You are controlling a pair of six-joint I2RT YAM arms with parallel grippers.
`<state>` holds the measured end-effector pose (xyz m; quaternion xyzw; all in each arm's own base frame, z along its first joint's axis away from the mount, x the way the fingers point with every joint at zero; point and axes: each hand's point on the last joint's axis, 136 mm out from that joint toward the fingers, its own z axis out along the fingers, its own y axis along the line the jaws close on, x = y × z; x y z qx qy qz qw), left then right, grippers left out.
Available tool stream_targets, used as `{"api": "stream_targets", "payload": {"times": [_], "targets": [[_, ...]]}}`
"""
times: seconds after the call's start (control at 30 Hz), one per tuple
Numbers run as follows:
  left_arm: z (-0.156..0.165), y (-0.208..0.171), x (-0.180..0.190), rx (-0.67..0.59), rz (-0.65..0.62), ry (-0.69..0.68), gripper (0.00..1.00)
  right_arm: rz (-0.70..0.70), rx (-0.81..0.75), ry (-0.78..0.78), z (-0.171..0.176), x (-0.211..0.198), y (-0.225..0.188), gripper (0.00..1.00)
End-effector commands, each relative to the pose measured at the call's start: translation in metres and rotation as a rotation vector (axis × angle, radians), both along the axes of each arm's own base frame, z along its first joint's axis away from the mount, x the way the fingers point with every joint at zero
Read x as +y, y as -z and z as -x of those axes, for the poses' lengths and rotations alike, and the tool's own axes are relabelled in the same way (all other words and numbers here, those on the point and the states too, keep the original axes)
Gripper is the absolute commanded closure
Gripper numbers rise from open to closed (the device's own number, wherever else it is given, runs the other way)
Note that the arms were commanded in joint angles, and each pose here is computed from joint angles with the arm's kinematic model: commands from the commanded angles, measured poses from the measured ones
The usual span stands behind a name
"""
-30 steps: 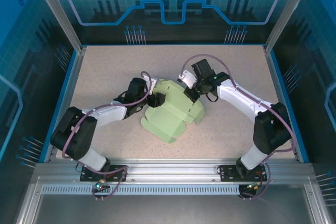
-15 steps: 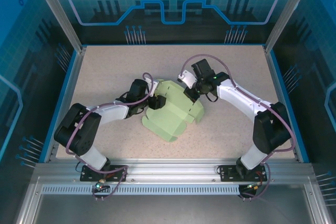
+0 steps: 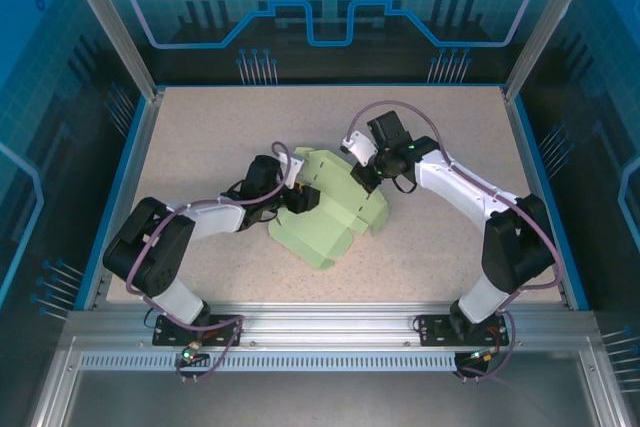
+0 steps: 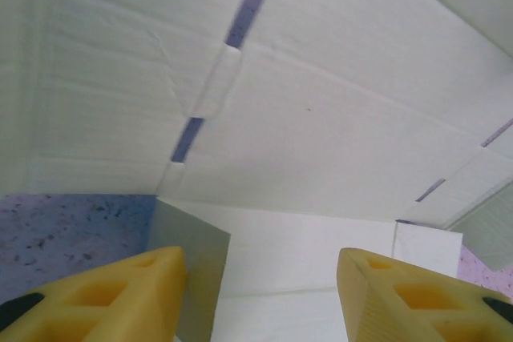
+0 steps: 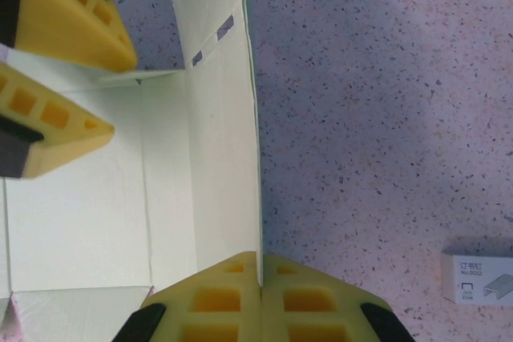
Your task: Fold the paper box
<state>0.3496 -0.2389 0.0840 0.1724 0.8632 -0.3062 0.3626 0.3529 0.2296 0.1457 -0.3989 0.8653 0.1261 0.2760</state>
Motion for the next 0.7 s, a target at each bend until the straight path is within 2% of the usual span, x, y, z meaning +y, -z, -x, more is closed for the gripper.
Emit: {"api": "stream_targets", "payload": {"times": [0.0, 0.13, 0.3, 0.67], "targets": [[0.008, -0.001, -0.016, -0.012, 0.042, 0.042, 0.46, -0.065, 0.010, 0.017, -0.007, 0.007, -0.003, 0.97], [0.011, 0.005, -0.024, -0.003, 0.045, 0.055, 0.46, -0.073, 0.021, 0.017, -0.007, 0.009, 0.000, 0.98], [0.010, -0.007, -0.018, -0.048, 0.043, 0.035, 0.45, -0.053, 0.011, 0.021, -0.006, 0.002, 0.002, 0.98], [-0.010, -0.071, 0.018, -0.167, 0.109, -0.040, 0.39, -0.065, 0.004, -0.029, 0.004, 0.003, -0.001, 0.97]]}}
